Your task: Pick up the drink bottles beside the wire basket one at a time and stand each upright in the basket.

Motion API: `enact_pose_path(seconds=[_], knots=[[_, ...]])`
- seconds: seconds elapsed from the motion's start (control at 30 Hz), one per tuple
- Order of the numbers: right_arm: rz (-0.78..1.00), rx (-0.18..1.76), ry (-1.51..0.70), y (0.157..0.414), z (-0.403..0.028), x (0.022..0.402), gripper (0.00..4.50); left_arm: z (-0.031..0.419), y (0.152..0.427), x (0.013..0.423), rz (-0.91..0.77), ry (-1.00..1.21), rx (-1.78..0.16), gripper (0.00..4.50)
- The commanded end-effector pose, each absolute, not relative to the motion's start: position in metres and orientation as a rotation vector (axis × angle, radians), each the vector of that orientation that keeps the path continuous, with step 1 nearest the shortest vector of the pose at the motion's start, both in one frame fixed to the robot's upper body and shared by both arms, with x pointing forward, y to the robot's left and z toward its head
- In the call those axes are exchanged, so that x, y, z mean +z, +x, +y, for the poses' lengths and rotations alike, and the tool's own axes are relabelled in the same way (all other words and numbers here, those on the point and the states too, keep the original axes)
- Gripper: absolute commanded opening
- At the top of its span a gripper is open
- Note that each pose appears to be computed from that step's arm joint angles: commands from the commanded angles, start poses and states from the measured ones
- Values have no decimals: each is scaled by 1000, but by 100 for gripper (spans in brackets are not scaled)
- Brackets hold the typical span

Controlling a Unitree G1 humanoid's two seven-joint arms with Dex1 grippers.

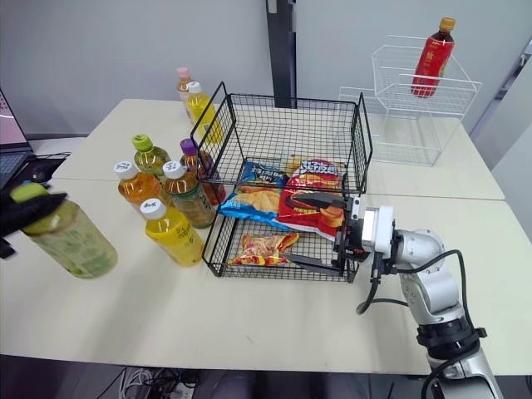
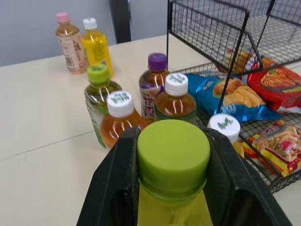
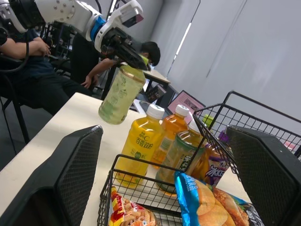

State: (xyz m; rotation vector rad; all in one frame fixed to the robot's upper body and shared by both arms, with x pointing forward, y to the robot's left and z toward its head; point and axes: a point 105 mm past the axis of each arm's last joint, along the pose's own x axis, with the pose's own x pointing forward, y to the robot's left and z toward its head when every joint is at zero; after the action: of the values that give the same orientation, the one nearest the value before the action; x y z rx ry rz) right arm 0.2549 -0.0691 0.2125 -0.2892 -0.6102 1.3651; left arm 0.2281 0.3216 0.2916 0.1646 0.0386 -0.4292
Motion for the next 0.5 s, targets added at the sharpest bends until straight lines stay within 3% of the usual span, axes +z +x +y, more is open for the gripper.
enact_pose_path(seconds=[0.03,0.23,0.5], knots=[[-682,1272,-302,250,-77,230,450,310,217,345,-63,219,-506,136],[-721,1076,-317,252,-88,242,450,272,229,396,-183,249,-668,136],[-700,842,-342,251,-90,246,450,168,277,436,-365,240,-1065,136]])
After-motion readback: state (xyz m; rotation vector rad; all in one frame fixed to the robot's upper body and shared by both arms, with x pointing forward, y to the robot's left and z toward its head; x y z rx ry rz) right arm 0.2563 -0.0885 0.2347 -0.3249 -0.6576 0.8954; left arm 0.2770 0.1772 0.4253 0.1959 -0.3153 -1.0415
